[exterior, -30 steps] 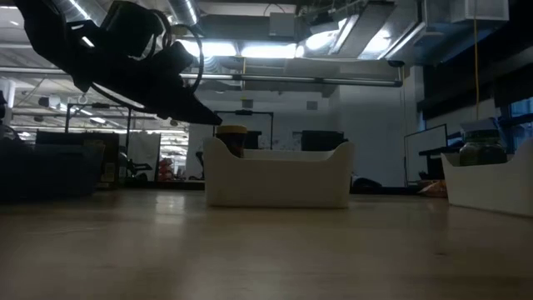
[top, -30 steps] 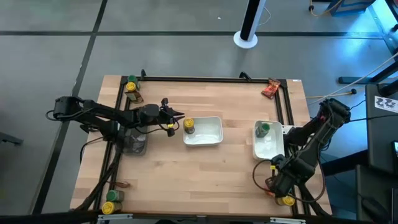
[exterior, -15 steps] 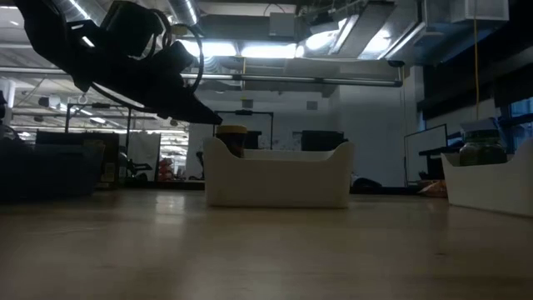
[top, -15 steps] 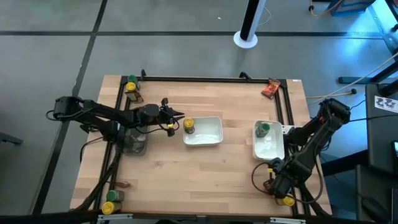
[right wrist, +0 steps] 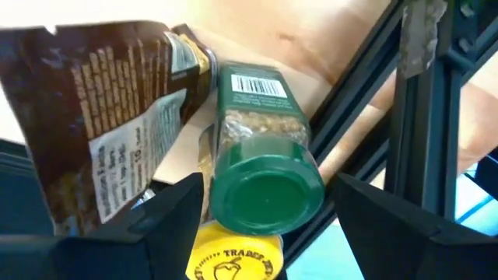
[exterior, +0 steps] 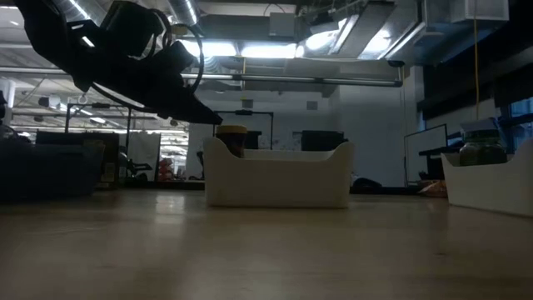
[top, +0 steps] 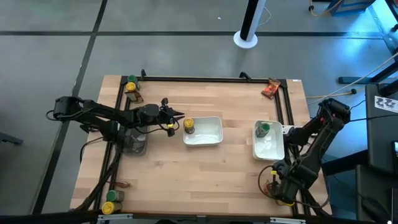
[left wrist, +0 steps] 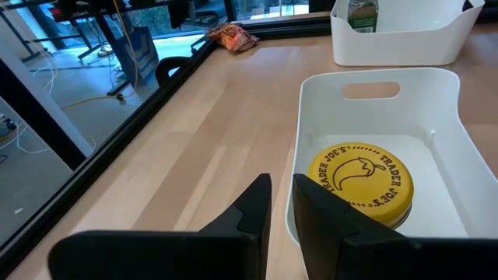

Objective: Sort spices by type
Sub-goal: Put the bottom right green seasoning bottle into the right white bin

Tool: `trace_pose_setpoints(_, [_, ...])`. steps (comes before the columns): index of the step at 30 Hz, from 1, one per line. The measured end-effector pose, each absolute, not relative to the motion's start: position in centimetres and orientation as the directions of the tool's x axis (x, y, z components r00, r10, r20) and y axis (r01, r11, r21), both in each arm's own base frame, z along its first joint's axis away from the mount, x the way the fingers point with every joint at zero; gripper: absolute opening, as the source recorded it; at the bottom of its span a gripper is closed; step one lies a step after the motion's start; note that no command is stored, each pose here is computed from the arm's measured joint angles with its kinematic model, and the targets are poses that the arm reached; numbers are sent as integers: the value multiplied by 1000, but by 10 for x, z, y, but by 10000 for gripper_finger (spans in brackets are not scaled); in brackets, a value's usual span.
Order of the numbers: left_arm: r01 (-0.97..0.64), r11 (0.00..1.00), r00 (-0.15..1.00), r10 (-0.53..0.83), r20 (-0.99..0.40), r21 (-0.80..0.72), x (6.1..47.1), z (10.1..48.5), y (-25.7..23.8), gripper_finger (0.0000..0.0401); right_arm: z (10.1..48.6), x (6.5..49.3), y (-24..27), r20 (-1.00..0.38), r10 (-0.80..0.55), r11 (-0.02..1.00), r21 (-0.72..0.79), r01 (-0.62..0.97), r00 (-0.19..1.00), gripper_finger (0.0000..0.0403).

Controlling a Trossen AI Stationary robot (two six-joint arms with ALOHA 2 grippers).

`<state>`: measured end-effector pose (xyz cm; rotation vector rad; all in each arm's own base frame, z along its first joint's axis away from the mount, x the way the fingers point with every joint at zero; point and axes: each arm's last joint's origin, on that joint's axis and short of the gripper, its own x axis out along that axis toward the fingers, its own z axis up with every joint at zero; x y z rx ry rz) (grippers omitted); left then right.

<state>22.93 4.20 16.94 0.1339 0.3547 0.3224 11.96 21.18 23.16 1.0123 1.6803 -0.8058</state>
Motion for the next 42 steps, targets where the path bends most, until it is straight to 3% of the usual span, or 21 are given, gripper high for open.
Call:
trace_pose_setpoints(15, [-286,940,887,333,-320,185,229,169,42,45,224,123,216,-951,239,438,-75,896,-197,280])
trace_pose_setpoints(23, [-286,940,887,333,-320,185,229,169,42,45,224,123,216,-951,239,440,-75,895,-197,211])
trace_pose_setpoints(32, [-286,940,887,333,-320,185,229,169,42,45,224,122,215,-952,229,462,-78,883,-204,224])
trace_pose_setpoints(42, [-288,940,891,333,-307,183,230,171,42,45,241,122,215,-954,205,483,-95,871,-217,211])
